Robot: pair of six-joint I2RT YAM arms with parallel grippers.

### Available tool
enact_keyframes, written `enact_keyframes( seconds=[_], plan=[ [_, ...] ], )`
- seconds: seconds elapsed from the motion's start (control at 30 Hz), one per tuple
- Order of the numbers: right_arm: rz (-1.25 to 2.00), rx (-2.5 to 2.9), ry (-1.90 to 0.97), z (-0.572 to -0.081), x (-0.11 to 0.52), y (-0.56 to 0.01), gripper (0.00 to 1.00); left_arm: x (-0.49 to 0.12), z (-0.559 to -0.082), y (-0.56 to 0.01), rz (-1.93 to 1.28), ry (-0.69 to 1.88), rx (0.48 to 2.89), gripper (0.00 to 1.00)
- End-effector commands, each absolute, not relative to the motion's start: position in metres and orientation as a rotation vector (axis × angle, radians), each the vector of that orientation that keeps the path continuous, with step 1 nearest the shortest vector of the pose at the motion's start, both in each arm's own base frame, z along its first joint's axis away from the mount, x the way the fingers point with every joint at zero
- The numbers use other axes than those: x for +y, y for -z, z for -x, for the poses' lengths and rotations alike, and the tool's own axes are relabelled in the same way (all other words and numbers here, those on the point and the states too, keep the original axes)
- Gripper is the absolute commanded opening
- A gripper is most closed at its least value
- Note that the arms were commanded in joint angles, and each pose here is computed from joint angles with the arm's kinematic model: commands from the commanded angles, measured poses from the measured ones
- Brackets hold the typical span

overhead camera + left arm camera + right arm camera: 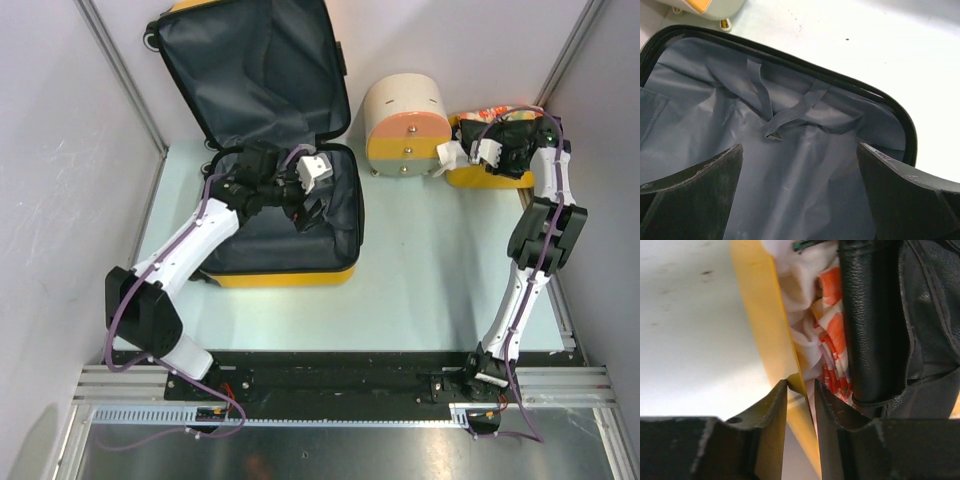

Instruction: Open, take out, and arrange the luggage

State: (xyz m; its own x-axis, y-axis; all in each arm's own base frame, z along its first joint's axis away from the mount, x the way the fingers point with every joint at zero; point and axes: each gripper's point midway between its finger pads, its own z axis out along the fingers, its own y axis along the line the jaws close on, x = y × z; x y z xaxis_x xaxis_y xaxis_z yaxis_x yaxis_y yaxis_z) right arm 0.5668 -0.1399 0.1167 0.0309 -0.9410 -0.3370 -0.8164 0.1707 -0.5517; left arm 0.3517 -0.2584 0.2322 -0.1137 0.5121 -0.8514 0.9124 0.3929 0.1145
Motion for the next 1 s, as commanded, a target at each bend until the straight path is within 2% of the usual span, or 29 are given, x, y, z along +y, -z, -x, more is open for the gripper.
enact_keyframes(
  seconds=[0.0, 0.03, 0.13, 0.2, 0.23, 0.33, 0.4, 0.47, 0.5, 0.6, 0.7, 0.83, 0.97],
  plan=[
    [1.609, 1.662, 0.417, -0.617, -0.145, -0.138, 0.39, -0.246, -0.370, -0.246, -1.156, 0.542, 1.810, 1.00],
    [1.591, 1.670, 0.416, -0.616, -0.145, -0.142, 0.49, -0.244, -0.371, -0.246, -1.130, 0.550, 1.829, 1.00],
    [1.546, 1.689, 0.402, -0.608, -0.144, -0.154, 0.66, -0.230, -0.384, -0.248, -1.029, 0.562, 1.887, 1.00],
    [1.520, 1.692, 0.394, -0.593, -0.144, -0.168, 0.69, -0.218, -0.395, -0.253, -0.962, 0.582, 1.910, 1.00],
    [1.499, 1.699, 0.383, -0.586, -0.144, -0.174, 0.75, -0.214, -0.396, -0.256, -0.915, 0.605, 1.931, 1.00],
    [1.434, 1.681, 0.360, -0.558, -0.139, -0.202, 0.85, -0.193, -0.412, -0.260, -0.767, 0.616, 1.998, 1.00],
    [1.328, 1.679, 0.330, -0.538, -0.130, -0.229, 0.91, -0.175, -0.424, -0.264, -0.673, 0.592, 2.032, 1.00],
    [1.186, 1.719, 0.237, -0.523, -0.116, -0.245, 0.92, -0.161, -0.429, -0.264, -0.607, 0.588, 2.081, 1.00],
    [1.117, 1.716, 0.217, -0.513, -0.104, -0.262, 0.98, -0.149, -0.433, -0.265, -0.573, 0.577, 2.096, 1.00],
    [0.869, 1.766, 0.090, -0.489, -0.072, -0.296, 1.00, -0.122, -0.440, -0.267, -0.493, 0.540, 2.132, 1.00],
    [0.618, 1.859, -0.099, -0.469, -0.026, -0.295, 0.98, -0.102, -0.441, -0.269, -0.482, 0.444, 2.134, 1.00],
    [0.491, 1.942, -0.406, -0.413, 0.067, -0.274, 0.97, -0.081, -0.436, -0.254, -0.474, 0.280, 2.177, 1.00],
    [0.426, 2.002, -0.520, -0.371, 0.122, -0.238, 0.97, -0.080, -0.416, -0.208, -0.544, 0.170, 2.283, 1.00]
  ],
)
